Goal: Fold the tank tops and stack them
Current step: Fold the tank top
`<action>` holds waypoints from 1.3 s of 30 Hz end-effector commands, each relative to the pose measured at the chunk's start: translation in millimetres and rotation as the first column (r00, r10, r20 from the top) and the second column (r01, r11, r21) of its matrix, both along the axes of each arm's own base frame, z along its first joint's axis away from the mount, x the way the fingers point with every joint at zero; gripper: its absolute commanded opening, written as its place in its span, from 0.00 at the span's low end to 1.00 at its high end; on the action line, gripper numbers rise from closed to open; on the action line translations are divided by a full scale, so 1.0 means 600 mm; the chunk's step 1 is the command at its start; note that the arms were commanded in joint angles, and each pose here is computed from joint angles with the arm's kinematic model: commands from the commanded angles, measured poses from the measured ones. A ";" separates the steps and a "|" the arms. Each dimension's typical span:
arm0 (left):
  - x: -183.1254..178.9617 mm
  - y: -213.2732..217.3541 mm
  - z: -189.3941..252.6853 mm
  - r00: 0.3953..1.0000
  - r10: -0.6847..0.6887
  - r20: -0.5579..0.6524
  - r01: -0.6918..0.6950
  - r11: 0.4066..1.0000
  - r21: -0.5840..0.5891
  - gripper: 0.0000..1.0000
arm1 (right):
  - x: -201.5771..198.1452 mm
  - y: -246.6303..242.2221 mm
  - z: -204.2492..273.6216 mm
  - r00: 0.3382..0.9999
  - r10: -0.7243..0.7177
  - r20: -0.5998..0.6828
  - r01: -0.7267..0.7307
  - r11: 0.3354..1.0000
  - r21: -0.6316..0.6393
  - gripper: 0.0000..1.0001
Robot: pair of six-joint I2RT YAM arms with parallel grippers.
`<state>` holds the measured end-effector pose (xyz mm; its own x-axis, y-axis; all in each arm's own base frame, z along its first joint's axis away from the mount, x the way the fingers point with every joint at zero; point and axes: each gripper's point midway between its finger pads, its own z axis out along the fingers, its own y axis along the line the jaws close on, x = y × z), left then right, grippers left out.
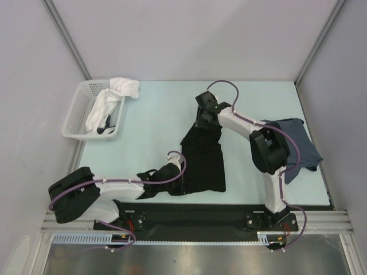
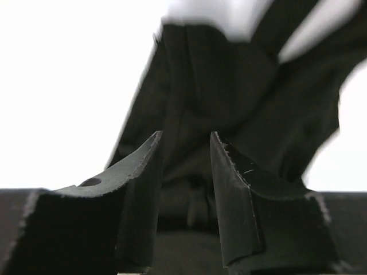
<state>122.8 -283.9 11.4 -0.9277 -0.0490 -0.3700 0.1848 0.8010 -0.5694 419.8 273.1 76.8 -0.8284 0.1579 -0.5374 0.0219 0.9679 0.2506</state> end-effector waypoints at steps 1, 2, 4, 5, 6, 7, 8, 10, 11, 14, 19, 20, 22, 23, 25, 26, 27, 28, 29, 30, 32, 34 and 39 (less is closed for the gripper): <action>-0.050 0.101 -0.089 0.995 0.009 -0.101 0.017 0.967 0.256 0.00 | 0.046 0.005 0.013 0.998 -0.011 0.058 0.014 0.999 -0.049 0.43; -0.050 0.101 -0.089 0.995 0.008 -0.101 0.018 0.967 0.254 0.00 | 0.051 0.004 0.006 0.999 -0.014 0.051 0.017 0.998 -0.063 0.44; -0.049 0.100 -0.088 0.995 0.009 -0.099 0.016 0.968 0.252 0.00 | 0.068 0.010 -0.008 0.999 -0.018 0.049 0.022 0.996 -0.084 0.43; -0.050 0.100 -0.089 0.995 0.008 -0.101 0.018 0.967 0.254 0.00 | 0.069 0.005 -0.018 0.999 -0.025 0.037 0.029 0.994 -0.110 0.44; -0.050 0.100 -0.089 0.995 0.007 -0.101 0.019 0.967 0.252 0.00 | 0.074 0.004 -0.020 0.999 -0.032 0.041 0.037 0.992 -0.117 0.44; -0.049 0.100 -0.089 0.995 0.009 -0.099 0.017 0.967 0.253 0.00 | 0.078 0.005 -0.024 0.999 -0.032 0.043 0.037 0.992 -0.122 0.44; -0.050 0.100 -0.088 0.995 0.007 -0.099 0.018 0.968 0.252 0.00 | 0.081 0.006 -0.036 0.998 -0.036 0.044 0.042 0.991 -0.130 0.44; -0.049 0.099 -0.087 0.995 0.007 -0.098 0.018 0.968 0.251 0.00 | 0.087 0.006 -0.046 0.998 -0.040 0.044 0.045 0.990 -0.130 0.44; -0.049 0.098 -0.086 0.995 0.006 -0.098 0.018 0.968 0.249 0.00 | 0.087 0.007 -0.063 0.999 -0.039 0.029 0.043 0.989 -0.141 0.44; -0.048 0.098 -0.085 0.995 0.009 -0.098 0.016 0.968 0.251 0.00 | 0.098 0.013 -0.076 0.999 -0.041 0.027 0.044 0.988 -0.148 0.39; -0.053 0.104 -0.087 0.994 0.014 -0.106 0.014 0.966 0.258 0.00 | 0.131 0.062 -0.080 0.997 0.028 0.078 -0.022 0.996 -0.086 0.16; -0.054 0.106 -0.088 0.994 0.014 -0.108 0.015 0.965 0.262 0.00 | 0.143 0.077 -0.071 0.993 0.042 0.107 -0.037 0.998 -0.055 0.15; -0.055 0.108 -0.088 0.994 0.019 -0.108 0.010 0.965 0.261 0.00 | 0.171 0.094 -0.062 0.990 0.056 0.133 -0.057 0.998 0.007 0.14; -0.055 0.109 -0.088 0.994 0.024 -0.110 0.006 0.965 0.262 0.00 | 0.179 0.107 -0.056 0.988 0.068 0.138 -0.077 0.995 0.057 0.15; -0.058 0.115 -0.091 0.993 0.030 -0.115 0.002 0.964 0.268 0.00 | 0.212 0.109 -0.049 0.988 0.042 0.150 -0.062 0.990 0.129 0.13; -0.058 0.114 -0.090 0.993 0.033 -0.116 -0.002 0.965 0.264 0.00 | 0.227 0.117 -0.042 0.985 0.046 0.168 -0.076 0.981 0.177 0.13; -0.059 0.116 -0.092 0.992 0.035 -0.118 -0.002 0.964 0.266 0.00 | 0.232 0.126 -0.036 0.984 0.059 0.171 -0.097 0.970 0.224 0.13; -0.060 0.116 -0.091 0.992 0.038 -0.120 -0.005 0.965 0.263 0.00 | 0.252 0.118 -0.020 0.982 0.036 0.185 -0.086 0.959 0.270 0.14; -0.060 0.117 -0.092 0.992 0.039 -0.121 -0.006 0.965 0.264 0.00 | 0.253 0.138 -0.012 0.977 0.081 0.197 -0.144 0.933 0.331 0.30; -0.062 0.118 -0.093 0.991 0.041 -0.124 -0.007 0.964 0.267 0.00 | 0.257 0.141 -0.002 0.973 0.095 0.209 -0.167 0.918 0.359 0.40; -0.063 0.121 -0.095 0.991 0.046 -0.129 -0.009 0.962 0.273 0.00 | 0.259 0.150 0.033 0.959 0.129 0.254 -0.224 0.894 0.389 0.60; -0.063 0.120 -0.096 0.991 0.045 -0.130 -0.008 0.963 0.271 0.00 | 0.257 0.152 0.059 0.944 0.157 0.291 -0.265 0.884 0.384 0.61; -0.064 0.119 -0.098 0.990 0.047 -0.137 -0.008 0.963 0.269 0.00 | 0.227 0.133 0.146 0.897 0.233 0.376 -0.362 0.874 0.323 0.69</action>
<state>119.7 -280.8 11.1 -0.9330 -0.0882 -0.3489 0.1469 0.7917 -0.5930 567.2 338.0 67.7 -0.7649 0.2159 -0.6069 -0.2063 0.8104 0.5483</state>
